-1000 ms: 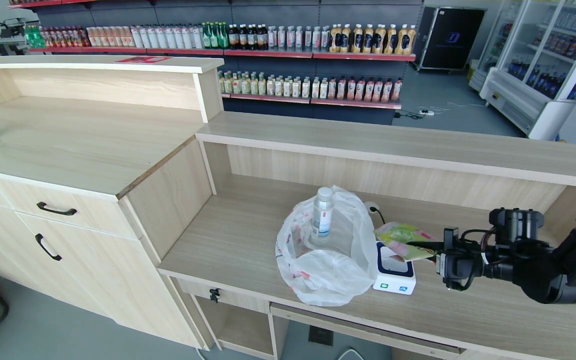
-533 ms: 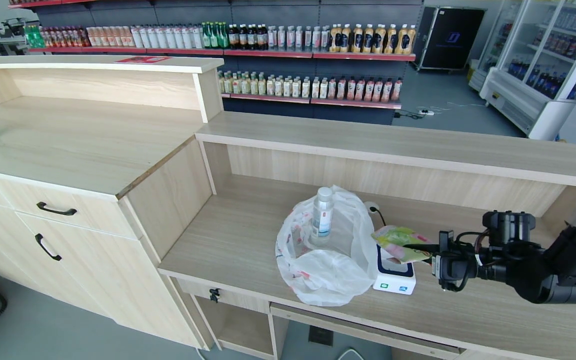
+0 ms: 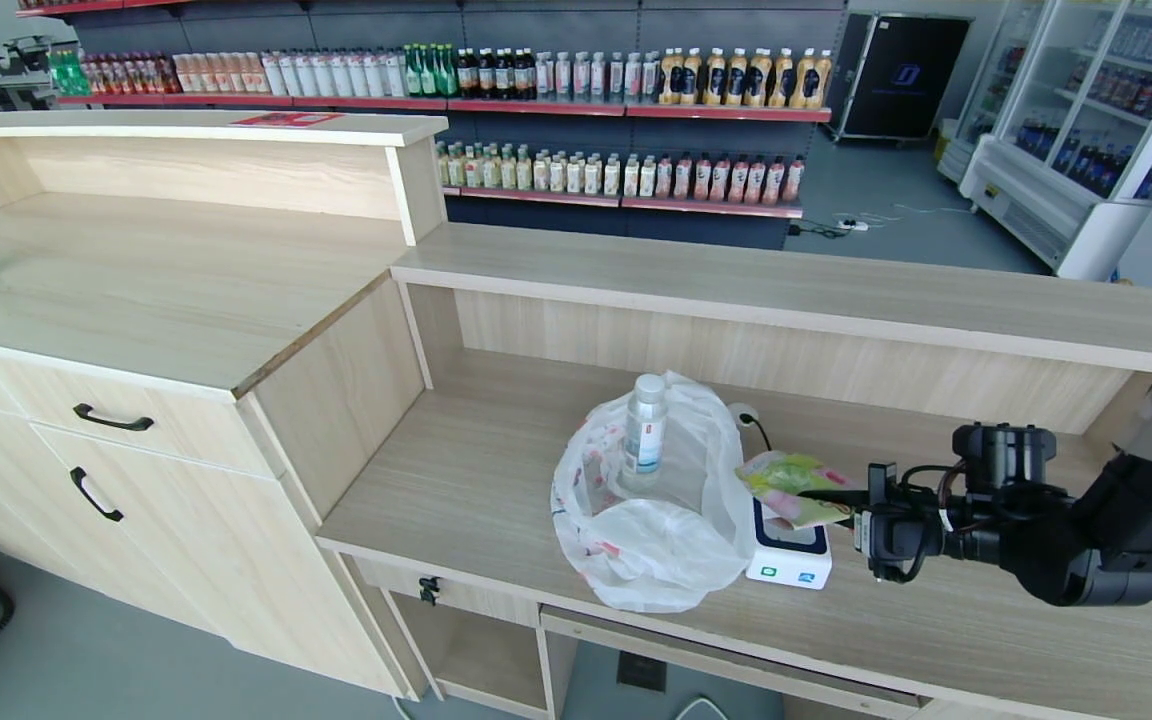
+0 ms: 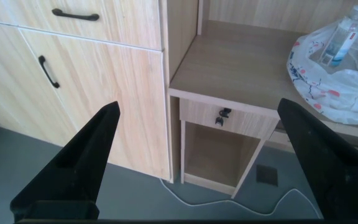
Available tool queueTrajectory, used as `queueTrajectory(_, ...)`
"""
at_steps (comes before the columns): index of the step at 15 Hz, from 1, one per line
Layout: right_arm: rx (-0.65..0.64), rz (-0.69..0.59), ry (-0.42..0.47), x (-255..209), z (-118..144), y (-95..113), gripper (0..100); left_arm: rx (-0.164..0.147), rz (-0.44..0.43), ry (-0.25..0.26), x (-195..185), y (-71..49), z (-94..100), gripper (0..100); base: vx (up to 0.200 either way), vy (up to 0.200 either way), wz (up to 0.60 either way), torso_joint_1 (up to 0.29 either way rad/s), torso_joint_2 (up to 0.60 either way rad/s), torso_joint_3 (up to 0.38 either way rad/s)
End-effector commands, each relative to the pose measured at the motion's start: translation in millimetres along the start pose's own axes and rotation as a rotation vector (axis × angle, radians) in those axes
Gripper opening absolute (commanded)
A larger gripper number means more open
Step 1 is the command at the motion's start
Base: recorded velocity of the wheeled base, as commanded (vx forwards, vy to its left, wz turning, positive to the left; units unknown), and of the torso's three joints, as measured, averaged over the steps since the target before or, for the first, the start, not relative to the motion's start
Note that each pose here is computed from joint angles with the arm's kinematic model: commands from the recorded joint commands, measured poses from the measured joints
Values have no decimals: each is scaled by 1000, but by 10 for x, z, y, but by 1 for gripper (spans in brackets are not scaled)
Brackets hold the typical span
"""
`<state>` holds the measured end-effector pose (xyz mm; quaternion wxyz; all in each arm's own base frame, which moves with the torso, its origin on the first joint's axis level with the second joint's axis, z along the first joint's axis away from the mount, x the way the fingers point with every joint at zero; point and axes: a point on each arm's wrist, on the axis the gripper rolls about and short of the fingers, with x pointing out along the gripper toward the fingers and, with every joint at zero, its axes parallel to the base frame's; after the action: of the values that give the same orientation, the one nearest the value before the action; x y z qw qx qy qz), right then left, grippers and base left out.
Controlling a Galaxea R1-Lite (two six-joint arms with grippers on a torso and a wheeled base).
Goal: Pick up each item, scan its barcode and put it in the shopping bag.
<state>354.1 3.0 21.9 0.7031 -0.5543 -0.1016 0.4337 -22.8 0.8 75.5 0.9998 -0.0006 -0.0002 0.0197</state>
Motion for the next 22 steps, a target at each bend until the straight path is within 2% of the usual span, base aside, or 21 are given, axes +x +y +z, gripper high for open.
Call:
queueTrajectory(1, 0, 7, -11, 32, 25, 9, 0, 0, 1, 0, 0, 0, 0, 100, 0, 0, 0, 0, 0, 0)
queueTrajectory(4, -5, 4, -12, 28, 44, -9, 0, 0, 1, 0, 0, 0, 0, 100, 0, 0, 0, 0, 0, 0)
queueTrajectory(7, -34, -54, -15, -121, 207, -275, 0, 0, 1, 0, 0, 0, 0, 100, 0, 0, 0, 0, 0, 0)
queueTrajectory(8, 10, -114, 9, -373, 358, -514, 0, -2, 1, 0, 0, 0, 0, 100, 0, 0, 0, 0, 0, 0)
queueTrajectory(10, 126, -159, 63, -783, 545, -691, 0, 0, 2, 0, 0, 0, 0, 100, 0, 0, 0, 0, 0, 0)
queueTrajectory(13, 291, -221, 145, -1255, 756, -834, 0, 0, 2, 0, 0, 0, 0, 100, 0, 0, 0, 0, 0, 0)
queueTrajectory(16, 642, -398, 306, -1733, 974, -821, 0, 0, 1, 0, 0, 0, 0, 100, 0, 0, 0, 0, 0, 0)
queueTrajectory(19, 1044, -616, 496, -1869, 1123, -757, 0, 0, 2, 0, 0, 0, 0, 100, 0, 0, 0, 0, 0, 0)
queueTrajectory(21, 1195, -737, 598, -1774, 1283, -740, 0, 0, 1, 0, 0, 0, 0, 100, 0, 0, 0, 0, 0, 0)
queueTrajectory(22, 1203, -791, 650, -1720, 1327, -733, 0, 0, 2, 0, 0, 0, 0, 100, 0, 0, 0, 0, 0, 0)
